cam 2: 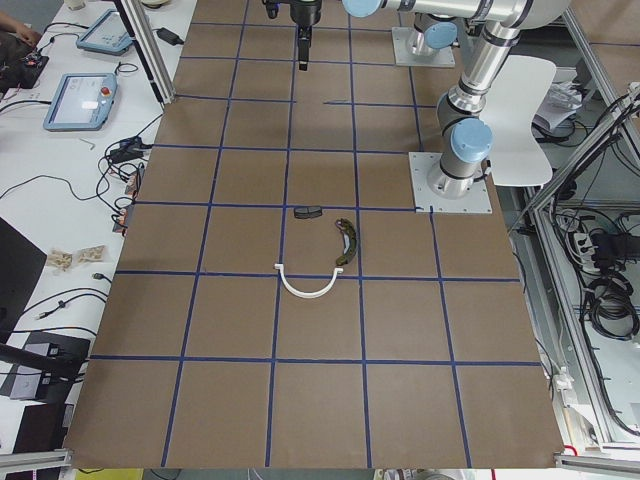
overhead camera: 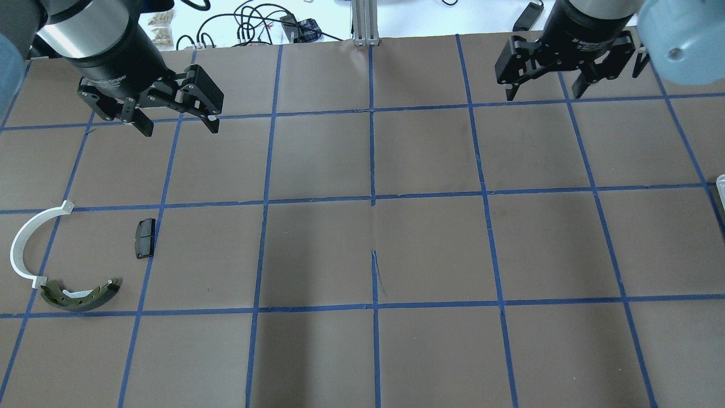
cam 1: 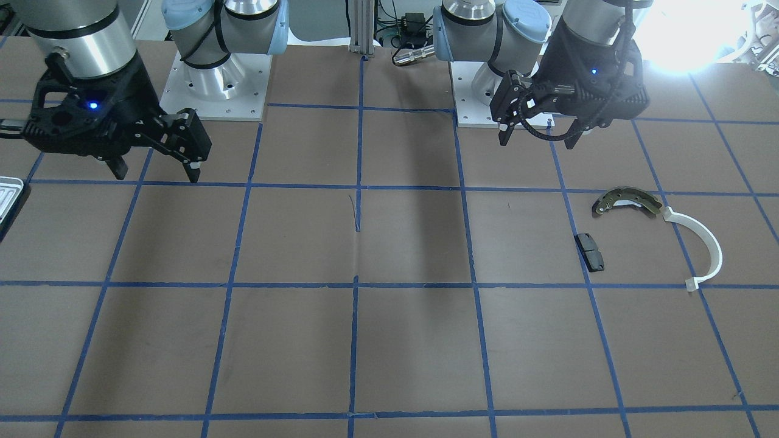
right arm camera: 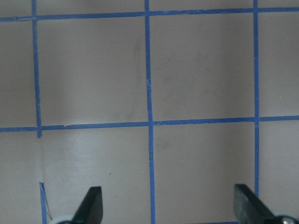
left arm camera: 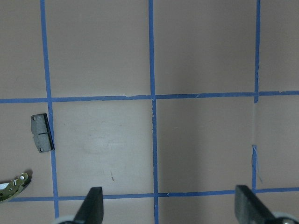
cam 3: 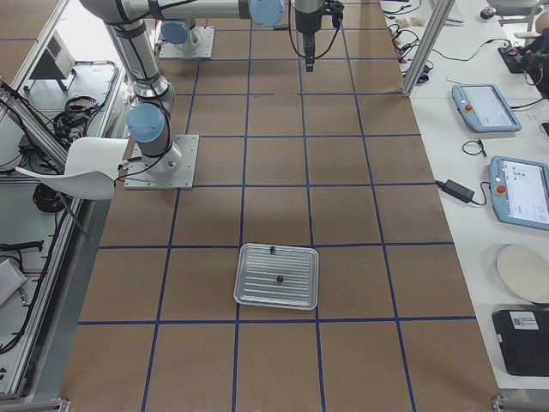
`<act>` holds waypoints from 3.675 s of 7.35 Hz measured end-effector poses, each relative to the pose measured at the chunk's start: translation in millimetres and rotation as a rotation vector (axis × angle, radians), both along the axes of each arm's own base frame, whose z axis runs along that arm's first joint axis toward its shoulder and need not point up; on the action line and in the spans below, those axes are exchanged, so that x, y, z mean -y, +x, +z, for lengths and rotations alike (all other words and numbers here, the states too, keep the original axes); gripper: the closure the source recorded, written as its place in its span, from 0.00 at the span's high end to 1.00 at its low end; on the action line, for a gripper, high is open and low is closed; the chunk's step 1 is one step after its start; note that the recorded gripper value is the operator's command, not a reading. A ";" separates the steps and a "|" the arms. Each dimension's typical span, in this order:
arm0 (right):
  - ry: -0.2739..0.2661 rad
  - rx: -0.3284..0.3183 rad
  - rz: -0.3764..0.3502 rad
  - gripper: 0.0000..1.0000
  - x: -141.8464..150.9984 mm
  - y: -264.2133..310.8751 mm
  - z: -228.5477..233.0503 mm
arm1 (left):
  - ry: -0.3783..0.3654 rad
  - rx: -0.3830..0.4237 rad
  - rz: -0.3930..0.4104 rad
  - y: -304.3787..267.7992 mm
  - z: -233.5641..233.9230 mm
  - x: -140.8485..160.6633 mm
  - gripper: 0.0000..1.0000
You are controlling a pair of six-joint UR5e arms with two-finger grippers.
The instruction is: Place bearing gear from tray to pile
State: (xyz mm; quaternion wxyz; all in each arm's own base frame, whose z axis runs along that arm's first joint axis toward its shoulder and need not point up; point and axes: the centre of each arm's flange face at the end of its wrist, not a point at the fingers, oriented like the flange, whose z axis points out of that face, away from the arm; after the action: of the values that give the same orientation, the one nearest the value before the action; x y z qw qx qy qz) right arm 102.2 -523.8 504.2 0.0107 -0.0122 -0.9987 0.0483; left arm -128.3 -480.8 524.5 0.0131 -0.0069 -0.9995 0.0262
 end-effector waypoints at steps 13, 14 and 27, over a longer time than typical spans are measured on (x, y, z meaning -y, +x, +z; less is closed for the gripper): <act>0.064 0.028 0.930 0.90 -95.2 -587.0 -278.9 | 0.055 0.064 -0.016 0.7 -9.8 -9.5 1.00; 0.049 0.036 0.916 0.85 -93.2 -589.0 -295.6 | 0.055 0.064 -0.015 0.7 -9.8 -9.6 1.00; 0.036 0.030 0.755 0.19 -69.8 -527.5 -212.6 | 0.056 0.065 -0.009 0.3 -10.7 -12.4 1.00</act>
State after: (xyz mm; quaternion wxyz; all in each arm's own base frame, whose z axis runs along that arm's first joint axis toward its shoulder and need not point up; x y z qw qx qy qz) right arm -425.3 -454.1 291.6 -0.0223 0.3564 -0.9336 0.0310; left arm -128.0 -468.4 513.8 -0.0193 -0.0120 -0.9997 -0.0023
